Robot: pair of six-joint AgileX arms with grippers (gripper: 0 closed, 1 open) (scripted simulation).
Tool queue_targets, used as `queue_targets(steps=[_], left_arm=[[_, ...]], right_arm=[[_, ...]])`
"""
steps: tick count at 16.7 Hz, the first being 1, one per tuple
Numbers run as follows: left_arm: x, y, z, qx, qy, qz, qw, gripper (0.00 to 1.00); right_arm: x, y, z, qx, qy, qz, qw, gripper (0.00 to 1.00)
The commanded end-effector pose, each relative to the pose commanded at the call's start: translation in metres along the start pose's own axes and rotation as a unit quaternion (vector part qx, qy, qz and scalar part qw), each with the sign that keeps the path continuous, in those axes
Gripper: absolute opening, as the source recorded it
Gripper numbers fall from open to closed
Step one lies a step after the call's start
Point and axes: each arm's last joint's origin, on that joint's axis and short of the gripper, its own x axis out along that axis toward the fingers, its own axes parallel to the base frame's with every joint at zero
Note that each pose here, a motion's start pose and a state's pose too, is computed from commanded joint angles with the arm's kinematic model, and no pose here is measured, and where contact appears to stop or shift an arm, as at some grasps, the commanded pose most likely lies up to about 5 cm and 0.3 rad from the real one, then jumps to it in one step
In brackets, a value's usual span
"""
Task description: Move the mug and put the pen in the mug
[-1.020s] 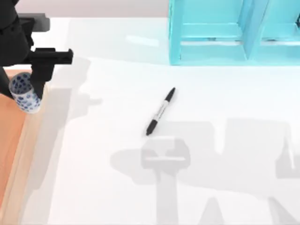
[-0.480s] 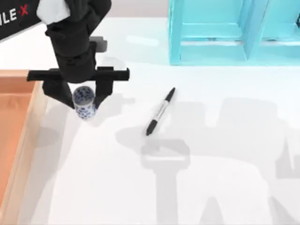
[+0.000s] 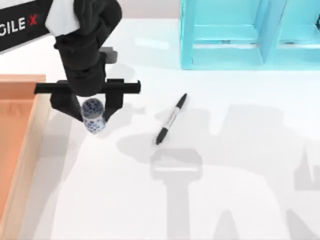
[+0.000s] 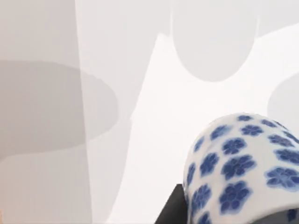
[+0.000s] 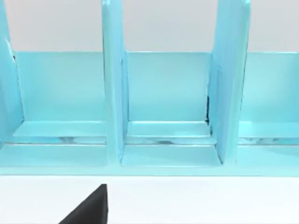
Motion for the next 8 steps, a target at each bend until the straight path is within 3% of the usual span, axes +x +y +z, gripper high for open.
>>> queue_targets(steps=[4, 8], left_arm=[[0.025, -0.001, 0.000, 0.000, -0.003, -0.001, 1.000, 0.00], [0.027, -0.001, 0.000, 0.000, -0.002, 0.000, 1.000, 0.00]], right_arm=[[0.000, 0.000, 0.000, 0.000, 0.000, 0.000, 1.000, 1.00], [0.000, 0.000, 0.000, 0.000, 0.000, 0.000, 1.000, 1.00]])
